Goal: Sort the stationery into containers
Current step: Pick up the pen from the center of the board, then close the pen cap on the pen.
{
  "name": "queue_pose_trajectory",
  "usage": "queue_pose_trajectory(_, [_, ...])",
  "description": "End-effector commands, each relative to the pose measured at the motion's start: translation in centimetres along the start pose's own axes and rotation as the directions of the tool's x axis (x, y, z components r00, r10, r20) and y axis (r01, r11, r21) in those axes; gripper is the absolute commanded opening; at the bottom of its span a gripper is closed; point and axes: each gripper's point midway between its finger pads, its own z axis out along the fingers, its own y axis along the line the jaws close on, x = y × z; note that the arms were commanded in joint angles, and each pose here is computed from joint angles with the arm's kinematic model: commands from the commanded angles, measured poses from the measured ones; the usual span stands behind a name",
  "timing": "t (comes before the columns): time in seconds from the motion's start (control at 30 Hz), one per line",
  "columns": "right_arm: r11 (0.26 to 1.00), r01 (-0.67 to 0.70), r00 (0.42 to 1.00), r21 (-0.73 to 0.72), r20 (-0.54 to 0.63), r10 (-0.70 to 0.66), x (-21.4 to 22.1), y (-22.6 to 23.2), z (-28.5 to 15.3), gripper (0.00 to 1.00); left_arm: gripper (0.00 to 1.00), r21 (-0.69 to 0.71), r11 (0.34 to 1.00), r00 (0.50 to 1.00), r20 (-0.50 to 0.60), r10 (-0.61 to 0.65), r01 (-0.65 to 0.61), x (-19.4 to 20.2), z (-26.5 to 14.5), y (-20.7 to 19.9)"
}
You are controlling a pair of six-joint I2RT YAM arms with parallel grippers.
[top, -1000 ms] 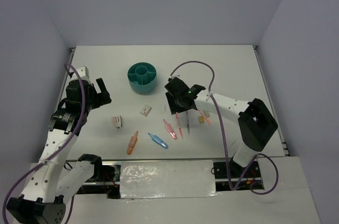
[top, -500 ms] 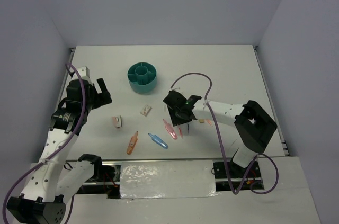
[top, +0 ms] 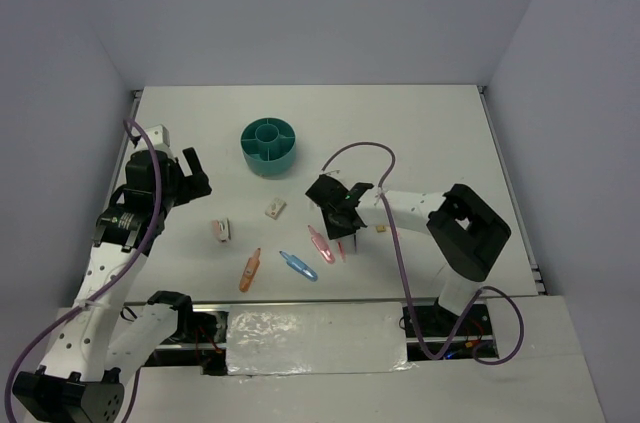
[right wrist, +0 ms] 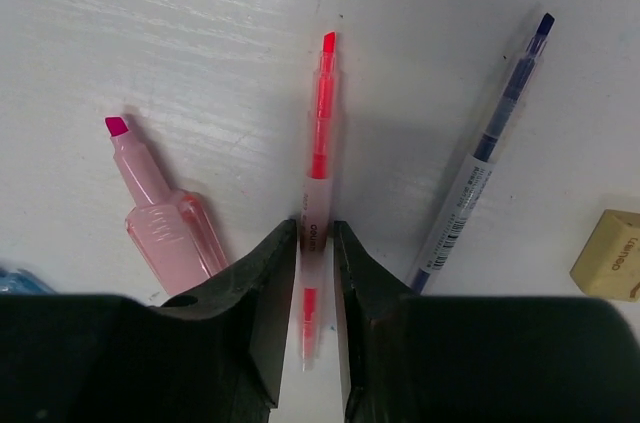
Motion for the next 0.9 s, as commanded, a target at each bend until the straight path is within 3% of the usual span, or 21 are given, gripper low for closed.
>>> queue_pose_trajectory(0.0, [1.000,-0.027,1.000,0.010,0.014,0.027,0.1,-0.1,0.4,0.28,0.99,0.007,1.000,0.999,0.031,0.011,-0.011,-0.8,0.0,-0.2])
queue_pose_trajectory(0.03, [1.000,-0.029,0.999,0.011,0.016,0.029,0.1,-0.1,0.3,0.25,0.99,0.001,1.000,1.000,0.028,0.010,-0.010,-0.9,0.1,-0.2])
queue_pose_trajectory(0.13, [0.999,-0.032,0.999,0.004,0.028,0.032,-0.2,-0.1,-0.1,0.02,0.99,0.015,1.000,1.000,0.018,-0.007,0.007,-1.2,0.3,-0.8])
queue_pose_trajectory(0.17, [0.999,-0.036,0.999,-0.002,0.036,0.036,-0.4,0.0,-0.3,0.00,0.99,0.029,0.999,1.000,0.014,-0.020,0.019,-1.3,0.4,-1.2])
queue_pose_trajectory(0.3, [0.994,-0.082,0.978,-0.075,0.183,0.095,-3.8,0.0,-5.5,0.00,0.99,0.104,0.994,1.000,-0.016,-0.024,0.025,-1.6,0.2,-5.4])
queue_pose_trajectory(0.33, [0.993,-0.095,0.971,-0.064,0.212,0.107,-4.3,-0.8,-6.7,0.00,0.99,0.152,0.988,0.999,-0.042,0.006,0.000,-1.1,-0.1,-8.7])
queue_pose_trajectory(0.4, [0.987,-0.129,0.943,-0.093,0.297,0.151,-5.7,-2.1,-10.5,0.00,0.99,0.114,0.993,0.999,-0.038,0.038,-0.034,-0.7,0.0,-10.7])
queue_pose_trajectory(0.43, [0.989,-0.137,0.942,-0.061,0.302,0.149,-5.6,-3.3,-11.4,0.00,0.99,0.147,0.987,0.995,-0.077,0.071,-0.059,0.7,0.1,-13.8])
queue_pose_trajectory(0.53, [0.976,-0.219,0.911,-0.021,0.354,0.212,-5.6,-7.0,-14.4,0.00,0.99,0.131,0.987,0.984,-0.144,0.109,-0.091,3.9,1.8,-18.2])
queue_pose_trajectory(0.7, [0.955,-0.284,0.856,-0.083,0.426,0.292,-4.9,-10.2,-18.0,0.00,0.84,0.108,0.977,0.951,-0.231,0.204,-0.183,9.7,5.8,-24.2])
queue_pose_trajectory(0.73, [0.956,-0.279,0.857,-0.086,0.427,0.289,-4.4,-10.5,-18.6,0.00,0.73,0.087,0.974,0.941,-0.254,0.225,-0.210,10.6,6.4,-24.2])
queue_pose_trajectory(0.77, [0.957,-0.278,0.859,-0.086,0.425,0.288,-4.1,-10.6,-18.8,0.00,0.69,0.078,0.972,0.935,-0.268,0.235,-0.222,11.3,6.9,-24.6])
queue_pose_trajectory(0.87, [0.959,-0.266,0.861,-0.100,0.423,0.283,-3.3,-10.8,-19.5,0.00,0.65,0.048,0.966,0.917,-0.303,0.258,-0.256,13.4,8.9,-25.1])
